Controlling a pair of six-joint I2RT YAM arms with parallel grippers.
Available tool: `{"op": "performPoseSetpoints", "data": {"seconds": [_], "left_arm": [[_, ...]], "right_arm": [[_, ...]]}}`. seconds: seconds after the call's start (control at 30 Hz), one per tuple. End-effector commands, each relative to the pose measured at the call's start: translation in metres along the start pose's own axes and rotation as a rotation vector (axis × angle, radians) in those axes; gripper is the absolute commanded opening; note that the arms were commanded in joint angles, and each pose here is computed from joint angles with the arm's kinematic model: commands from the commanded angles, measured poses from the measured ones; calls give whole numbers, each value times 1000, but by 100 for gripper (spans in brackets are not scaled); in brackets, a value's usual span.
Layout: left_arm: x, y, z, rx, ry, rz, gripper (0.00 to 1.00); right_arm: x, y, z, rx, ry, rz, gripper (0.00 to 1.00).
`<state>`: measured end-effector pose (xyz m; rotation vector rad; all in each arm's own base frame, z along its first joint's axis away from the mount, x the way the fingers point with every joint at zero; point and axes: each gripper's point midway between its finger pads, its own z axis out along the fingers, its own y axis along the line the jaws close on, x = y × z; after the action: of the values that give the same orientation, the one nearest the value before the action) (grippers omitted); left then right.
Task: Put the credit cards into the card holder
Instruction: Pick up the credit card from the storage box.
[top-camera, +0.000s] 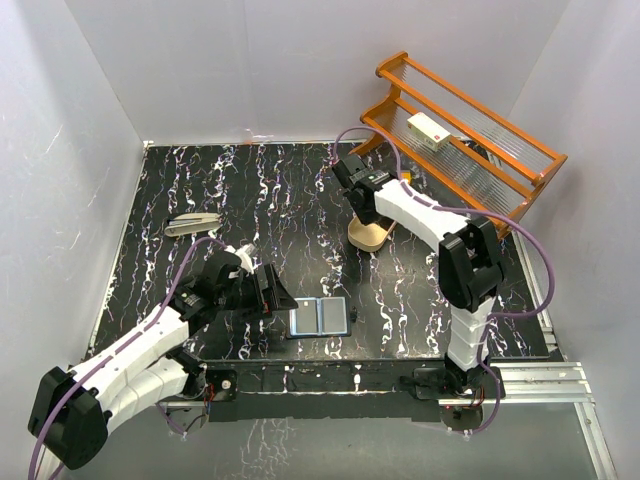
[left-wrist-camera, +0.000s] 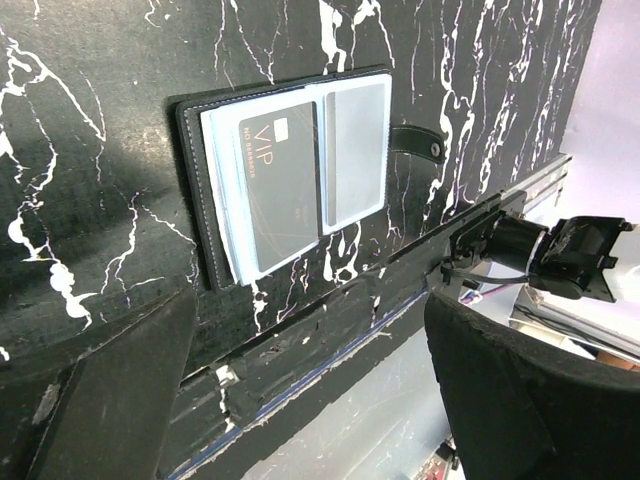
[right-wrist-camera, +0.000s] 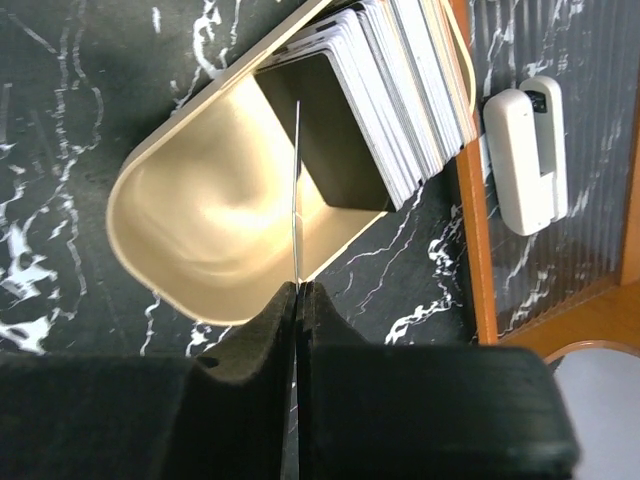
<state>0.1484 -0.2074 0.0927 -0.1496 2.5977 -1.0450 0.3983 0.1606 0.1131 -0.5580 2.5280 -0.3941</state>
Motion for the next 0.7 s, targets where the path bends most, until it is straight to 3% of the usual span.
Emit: {"op": "performPoseSetpoints", "data": {"seconds": [0.0, 0.2, 0.67], "left_arm": [[4, -12, -1, 58, 23, -27, 94], [1, -22, -3, 88, 21, -72, 90], [-26, -94, -40, 308, -43, -77, 74]], "right_arm": [[-8, 10, -37, -98, -71, 85, 0], [-3, 24, -74, -239, -127, 159, 0], [29, 85, -197, -885, -384, 264, 0]]}}
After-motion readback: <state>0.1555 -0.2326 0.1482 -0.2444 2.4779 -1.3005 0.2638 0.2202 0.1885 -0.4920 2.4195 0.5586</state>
